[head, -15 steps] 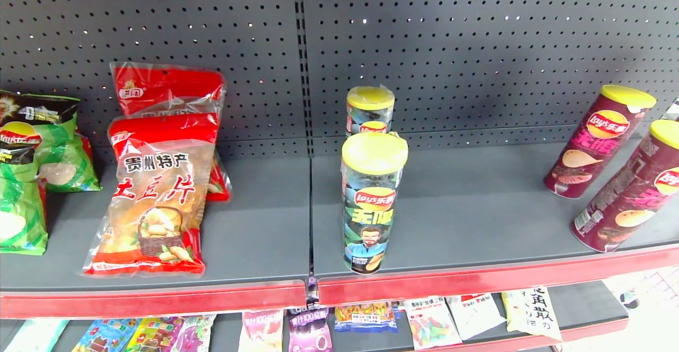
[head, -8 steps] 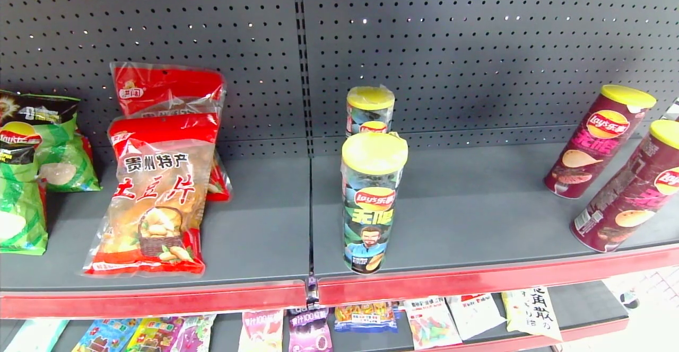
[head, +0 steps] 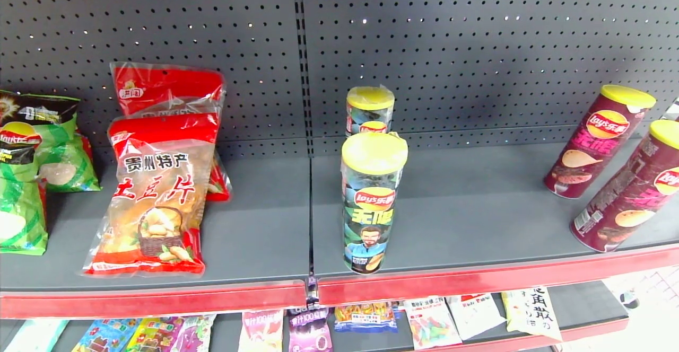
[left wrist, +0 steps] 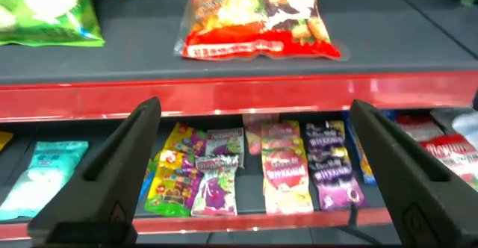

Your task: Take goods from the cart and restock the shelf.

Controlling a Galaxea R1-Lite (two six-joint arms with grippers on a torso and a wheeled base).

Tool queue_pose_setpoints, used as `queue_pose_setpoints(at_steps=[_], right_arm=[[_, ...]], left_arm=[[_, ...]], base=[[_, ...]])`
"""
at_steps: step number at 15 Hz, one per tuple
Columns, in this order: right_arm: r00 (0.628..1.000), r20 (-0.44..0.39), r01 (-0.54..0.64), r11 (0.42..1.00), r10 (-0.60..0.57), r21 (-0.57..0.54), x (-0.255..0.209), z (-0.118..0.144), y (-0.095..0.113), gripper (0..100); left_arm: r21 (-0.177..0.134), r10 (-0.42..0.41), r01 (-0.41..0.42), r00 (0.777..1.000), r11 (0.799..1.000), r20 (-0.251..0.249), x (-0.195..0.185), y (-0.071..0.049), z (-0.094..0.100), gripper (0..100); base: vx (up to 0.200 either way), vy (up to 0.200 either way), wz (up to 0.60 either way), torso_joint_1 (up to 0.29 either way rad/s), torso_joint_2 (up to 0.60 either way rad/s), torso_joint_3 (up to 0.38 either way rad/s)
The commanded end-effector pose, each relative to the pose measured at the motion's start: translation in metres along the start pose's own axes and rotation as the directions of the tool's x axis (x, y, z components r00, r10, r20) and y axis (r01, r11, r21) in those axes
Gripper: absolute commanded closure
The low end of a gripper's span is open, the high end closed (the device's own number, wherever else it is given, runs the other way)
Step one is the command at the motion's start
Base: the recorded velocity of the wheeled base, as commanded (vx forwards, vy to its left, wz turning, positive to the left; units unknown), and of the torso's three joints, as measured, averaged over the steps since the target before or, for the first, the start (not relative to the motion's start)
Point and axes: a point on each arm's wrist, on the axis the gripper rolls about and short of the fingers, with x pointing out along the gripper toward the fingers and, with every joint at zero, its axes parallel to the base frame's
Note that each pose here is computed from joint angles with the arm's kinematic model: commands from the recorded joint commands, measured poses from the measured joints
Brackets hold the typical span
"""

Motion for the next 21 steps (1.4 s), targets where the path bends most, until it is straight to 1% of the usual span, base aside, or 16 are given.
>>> queue_pose_setpoints(at_steps=[1, 2, 5, 10, 21], right_arm=[[1.0, -0.002, -0.001, 1.0, 0.001, 0.0, 0.0001, 0.0, 0.0, 0], [1.0, -0.002, -0.001, 1.0, 0.001, 0.0, 0.0001, 0.0, 0.0, 0], [1.0, -0.002, -0.001, 1.0, 0.001, 0.0, 0.0001, 0.0, 0.0, 0], [1.0, -0.002, 0.001, 1.0, -0.001, 0.0, 0.0001, 0.0, 0.0, 0], [1.0, -0.002, -0.001, 1.0, 0.001, 0.0, 0.0001, 0.0, 0.0, 0]], left_arm=[[0.001, 0.003, -0.004, 1.0, 1.0, 0.017, -0.0013, 0.0, -0.0004, 0], [0.001, 0.003, -0.004, 1.0, 1.0, 0.017, -0.0013, 0.0, -0.0004, 0], [0.001, 0.005, -0.005, 1.0, 1.0, 0.017, -0.0013, 0.0, -0.0004, 0], [0.001, 0.003, -0.004, 1.0, 1.0, 0.017, -0.0013, 0.0, -0.0004, 0], [0.0, 0.003, -0.003, 1.0, 1.0, 0.017, -0.0013, 0.0, -0.0004, 0]], base=[[0.0, 0.0, 0.0, 0.0, 0.0, 0.0], [0.0, 0.0, 0.0, 0.0, 0.0, 0.0], [-0.2, 0.0, 0.0, 0.014, 0.01, 0.001], [0.0, 0.0, 0.0, 0.0, 0.0, 0.0], [0.0, -0.2, 0.0, 0.006, 0.0, 0.001]])
